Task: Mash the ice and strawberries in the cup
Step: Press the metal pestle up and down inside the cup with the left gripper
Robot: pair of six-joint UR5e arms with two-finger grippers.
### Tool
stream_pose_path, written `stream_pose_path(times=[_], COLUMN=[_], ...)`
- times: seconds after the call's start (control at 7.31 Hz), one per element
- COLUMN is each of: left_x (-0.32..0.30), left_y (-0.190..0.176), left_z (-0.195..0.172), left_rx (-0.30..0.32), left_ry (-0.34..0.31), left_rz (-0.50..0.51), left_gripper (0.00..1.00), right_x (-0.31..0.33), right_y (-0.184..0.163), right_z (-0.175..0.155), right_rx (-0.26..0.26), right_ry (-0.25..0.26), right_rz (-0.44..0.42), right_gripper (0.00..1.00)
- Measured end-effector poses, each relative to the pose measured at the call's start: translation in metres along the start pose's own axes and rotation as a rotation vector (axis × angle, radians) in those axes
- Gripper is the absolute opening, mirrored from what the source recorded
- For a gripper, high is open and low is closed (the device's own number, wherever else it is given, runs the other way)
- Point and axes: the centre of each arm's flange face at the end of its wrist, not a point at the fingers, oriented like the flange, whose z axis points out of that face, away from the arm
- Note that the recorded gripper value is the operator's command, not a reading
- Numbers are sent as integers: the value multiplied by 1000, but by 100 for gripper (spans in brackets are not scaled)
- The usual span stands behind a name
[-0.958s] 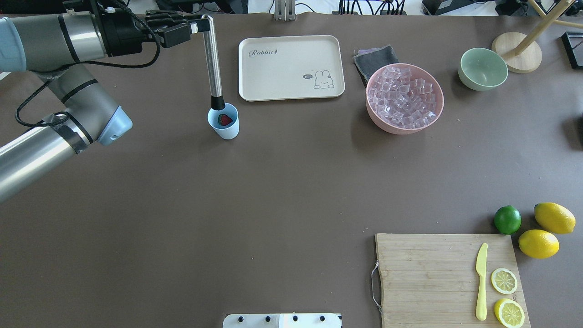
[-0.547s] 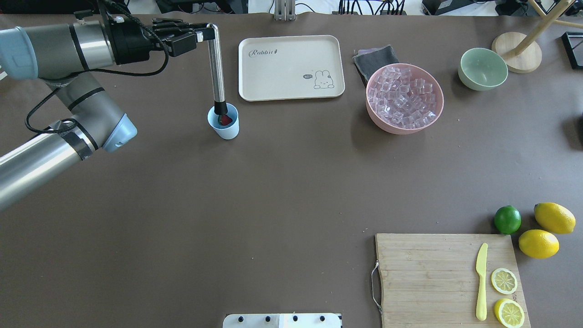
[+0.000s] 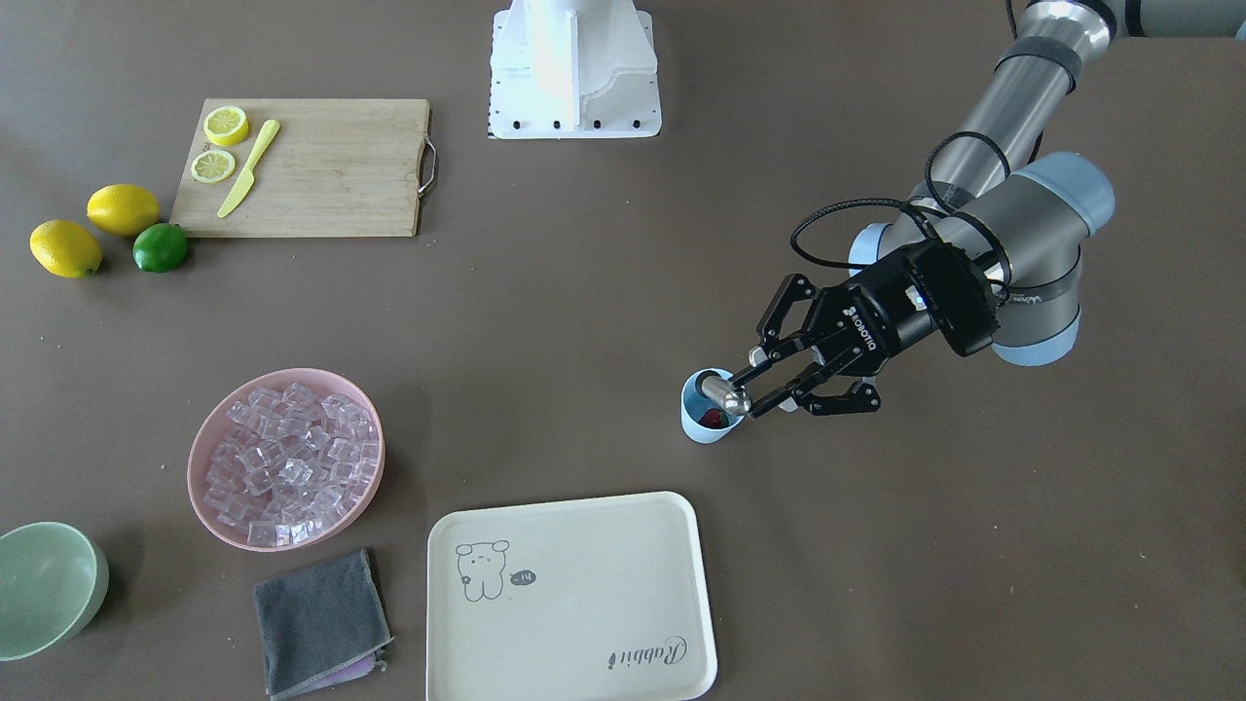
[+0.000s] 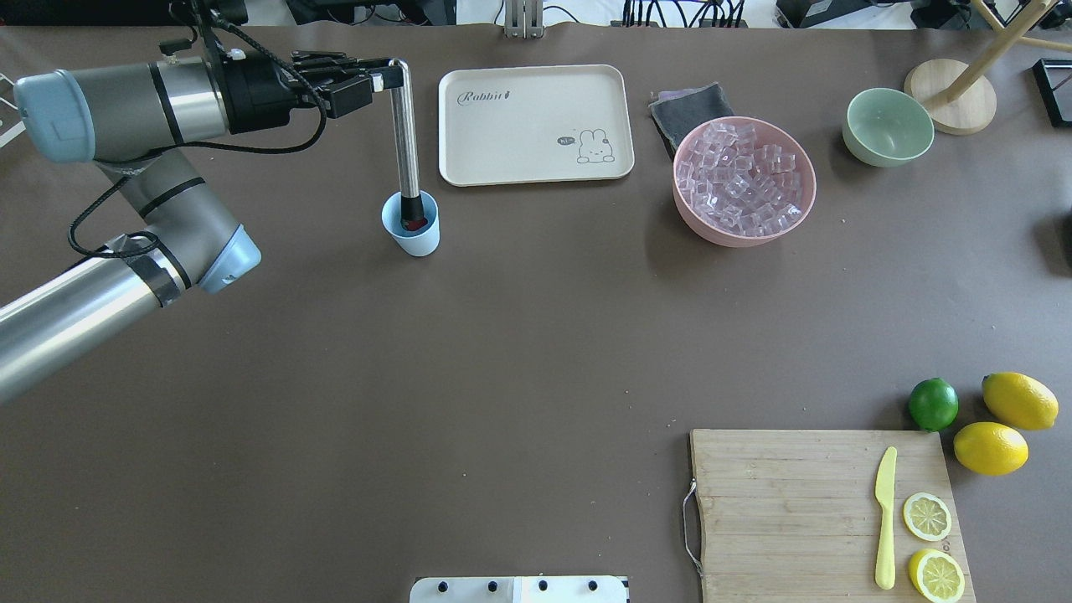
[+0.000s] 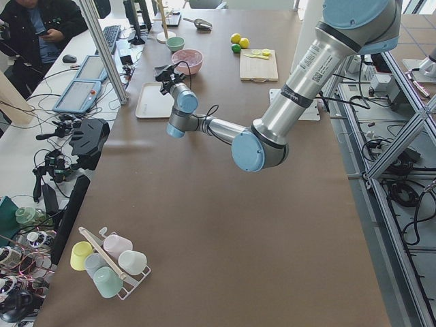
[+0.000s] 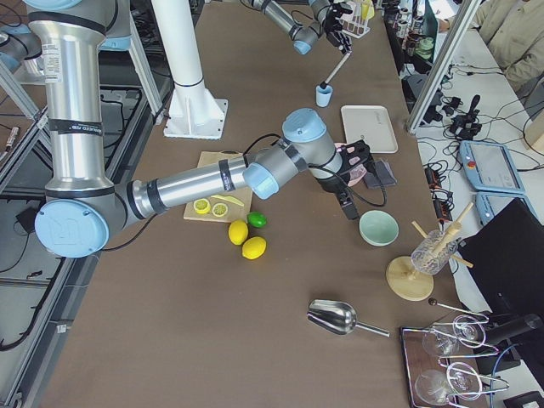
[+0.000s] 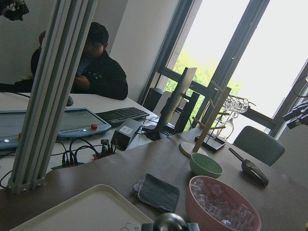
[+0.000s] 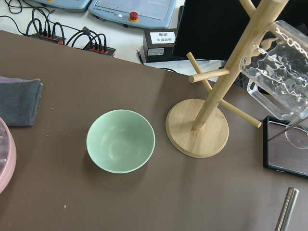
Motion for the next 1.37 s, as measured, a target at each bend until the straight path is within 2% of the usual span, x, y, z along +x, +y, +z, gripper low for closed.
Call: stream_pose_path(times=[0.96, 1.37], left_x=[-7, -7], left_y=[26, 26], left_z=[13, 15], left_rx=[-21, -19], left_ry=[-42, -43], left_rz=[-2, 5], left_gripper=[0, 0], right_x=[1, 3], right_y=[2, 7], right_z=[0, 0], right_rx=[0, -8], right_ry=[3, 4], right_rz=[2, 6], right_gripper=[99, 99])
